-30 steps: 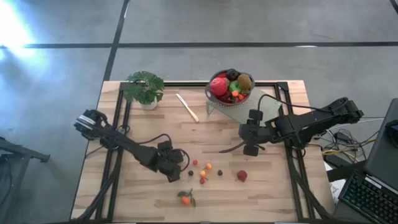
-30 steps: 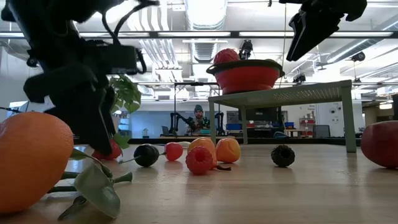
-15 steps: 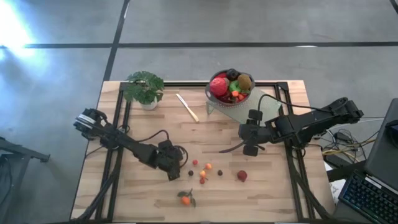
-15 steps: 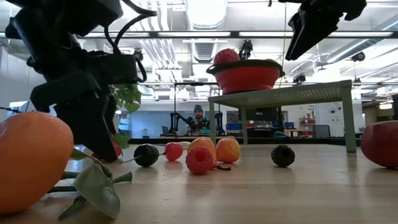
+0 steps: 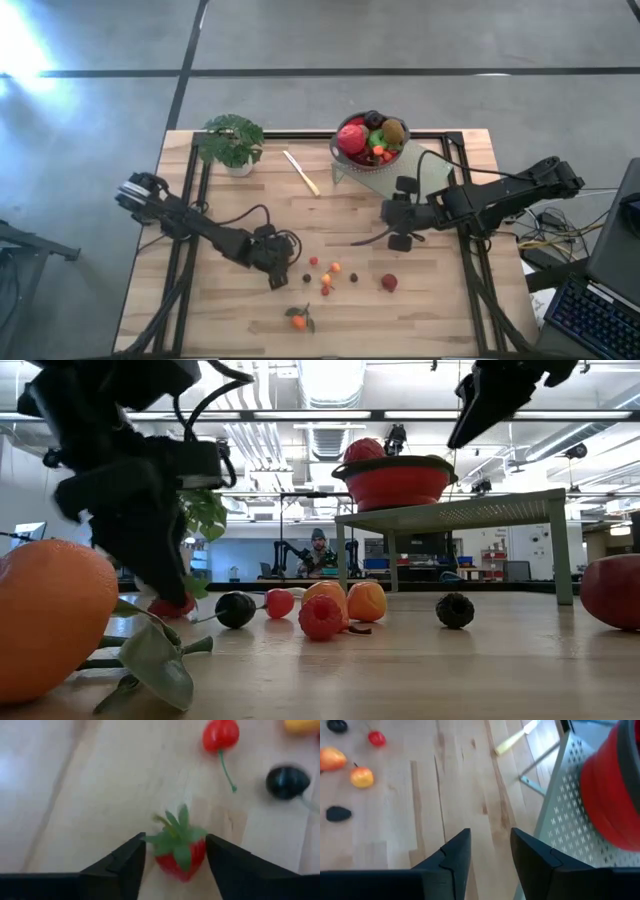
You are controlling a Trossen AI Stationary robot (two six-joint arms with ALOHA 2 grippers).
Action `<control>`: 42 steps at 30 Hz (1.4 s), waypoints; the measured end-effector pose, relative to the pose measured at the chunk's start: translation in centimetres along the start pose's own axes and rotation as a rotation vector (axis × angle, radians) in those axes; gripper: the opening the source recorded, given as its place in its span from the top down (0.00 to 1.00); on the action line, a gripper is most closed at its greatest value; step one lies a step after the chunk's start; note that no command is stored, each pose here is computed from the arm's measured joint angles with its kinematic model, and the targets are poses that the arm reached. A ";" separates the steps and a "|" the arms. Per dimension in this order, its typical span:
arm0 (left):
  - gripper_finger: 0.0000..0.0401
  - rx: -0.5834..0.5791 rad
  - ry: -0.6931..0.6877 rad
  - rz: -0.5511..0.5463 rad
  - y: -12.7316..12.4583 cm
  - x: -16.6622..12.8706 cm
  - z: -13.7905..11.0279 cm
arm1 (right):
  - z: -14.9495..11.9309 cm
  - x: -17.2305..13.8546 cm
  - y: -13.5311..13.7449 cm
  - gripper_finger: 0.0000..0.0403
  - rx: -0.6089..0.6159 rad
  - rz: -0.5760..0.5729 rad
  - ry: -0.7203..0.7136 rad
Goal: Pick & Place Fruit
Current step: Put the strawberry into the red gray colander on the shelf
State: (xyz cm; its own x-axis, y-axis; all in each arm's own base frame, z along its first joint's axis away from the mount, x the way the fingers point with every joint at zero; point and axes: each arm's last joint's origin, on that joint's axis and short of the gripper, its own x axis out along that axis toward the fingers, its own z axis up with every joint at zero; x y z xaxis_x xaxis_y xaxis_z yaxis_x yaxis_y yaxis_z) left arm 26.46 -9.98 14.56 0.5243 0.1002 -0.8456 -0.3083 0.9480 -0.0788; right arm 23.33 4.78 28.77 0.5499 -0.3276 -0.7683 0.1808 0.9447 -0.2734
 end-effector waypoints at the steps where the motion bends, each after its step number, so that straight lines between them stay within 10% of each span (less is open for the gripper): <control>1: 0.51 -0.005 -0.009 -0.003 0.1 -0.2 0.2 | 0.1 0.0 0.0 0.67 -0.002 0.003 -0.012; 14: 0.70 -0.031 -0.023 -0.082 0.6 -0.8 1.7 | 1.1 -0.1 0.7 0.63 -0.040 0.065 -0.119; 30: 0.83 0.023 -0.394 -0.287 -0.1 -7.2 5.9 | 0.6 2.0 5.7 0.54 -0.216 0.452 -0.618; 42: 0.86 0.062 -0.314 -0.205 1.0 -8.0 4.9 | -0.6 3.0 5.8 0.58 -0.174 0.452 -0.508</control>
State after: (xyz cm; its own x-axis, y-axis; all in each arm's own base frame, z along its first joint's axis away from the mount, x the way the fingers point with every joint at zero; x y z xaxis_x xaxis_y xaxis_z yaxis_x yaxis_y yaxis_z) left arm 25.82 -8.38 23.79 0.7909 -0.0146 -0.6118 -0.1283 0.9735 -0.1891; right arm 25.53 9.25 24.57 0.8610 0.1825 -0.4747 -0.2652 0.9576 -0.1128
